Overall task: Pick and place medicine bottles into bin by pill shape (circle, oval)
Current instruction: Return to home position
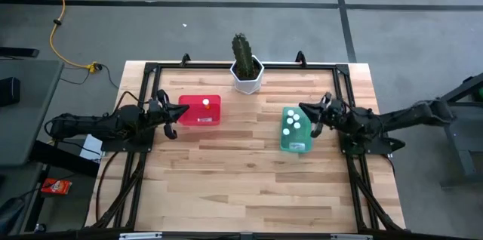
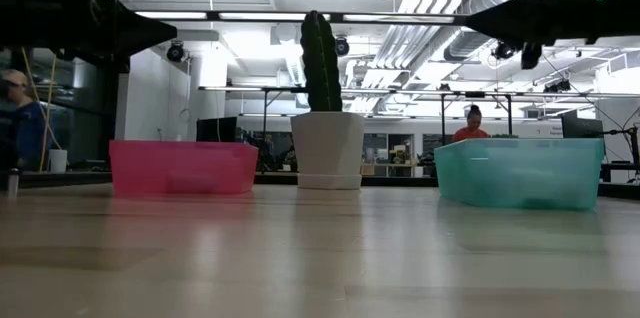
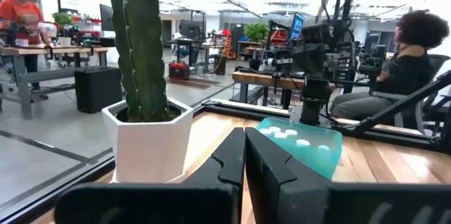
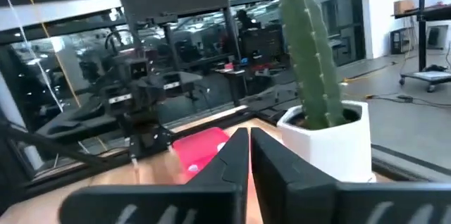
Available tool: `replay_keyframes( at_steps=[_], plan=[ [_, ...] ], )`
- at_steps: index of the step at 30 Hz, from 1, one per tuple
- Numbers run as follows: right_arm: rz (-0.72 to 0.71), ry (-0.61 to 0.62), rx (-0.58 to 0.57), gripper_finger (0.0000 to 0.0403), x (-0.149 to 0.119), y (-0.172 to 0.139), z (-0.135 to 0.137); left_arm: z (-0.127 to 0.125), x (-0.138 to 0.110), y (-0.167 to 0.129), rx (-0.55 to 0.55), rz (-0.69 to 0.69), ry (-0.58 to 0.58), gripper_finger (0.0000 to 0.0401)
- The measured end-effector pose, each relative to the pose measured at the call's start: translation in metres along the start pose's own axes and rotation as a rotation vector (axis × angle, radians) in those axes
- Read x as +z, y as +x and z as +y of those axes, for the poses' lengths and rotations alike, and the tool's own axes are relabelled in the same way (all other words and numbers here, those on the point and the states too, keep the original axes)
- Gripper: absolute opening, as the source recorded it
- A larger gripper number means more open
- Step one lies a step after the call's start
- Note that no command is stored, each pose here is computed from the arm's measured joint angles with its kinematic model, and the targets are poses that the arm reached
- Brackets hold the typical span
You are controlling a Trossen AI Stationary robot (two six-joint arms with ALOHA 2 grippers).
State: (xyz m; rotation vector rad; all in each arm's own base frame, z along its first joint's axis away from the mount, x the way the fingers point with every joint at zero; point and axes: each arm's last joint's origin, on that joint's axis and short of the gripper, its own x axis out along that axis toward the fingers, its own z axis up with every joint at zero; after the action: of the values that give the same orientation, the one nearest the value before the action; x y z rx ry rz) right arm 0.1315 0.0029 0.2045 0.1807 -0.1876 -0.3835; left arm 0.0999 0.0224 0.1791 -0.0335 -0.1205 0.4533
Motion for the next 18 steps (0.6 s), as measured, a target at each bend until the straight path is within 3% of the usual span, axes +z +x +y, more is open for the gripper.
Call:
replay_keyframes(
  at_steps=[7, 18],
  plan=[
    [0.052, -0.043, 0.084, 0.0001, 0.013, 0.005, -0.016, 0.000, -0.001, 0.000, -0.001, 0.008, 0.037, 0.0000],
    [0.038, -0.032, 0.102, 0.0000, 0.020, -0.029, -0.024, -0.001, -0.001, 0.000, -0.039, 0.009, 0.021, 0.0000]
  ],
)
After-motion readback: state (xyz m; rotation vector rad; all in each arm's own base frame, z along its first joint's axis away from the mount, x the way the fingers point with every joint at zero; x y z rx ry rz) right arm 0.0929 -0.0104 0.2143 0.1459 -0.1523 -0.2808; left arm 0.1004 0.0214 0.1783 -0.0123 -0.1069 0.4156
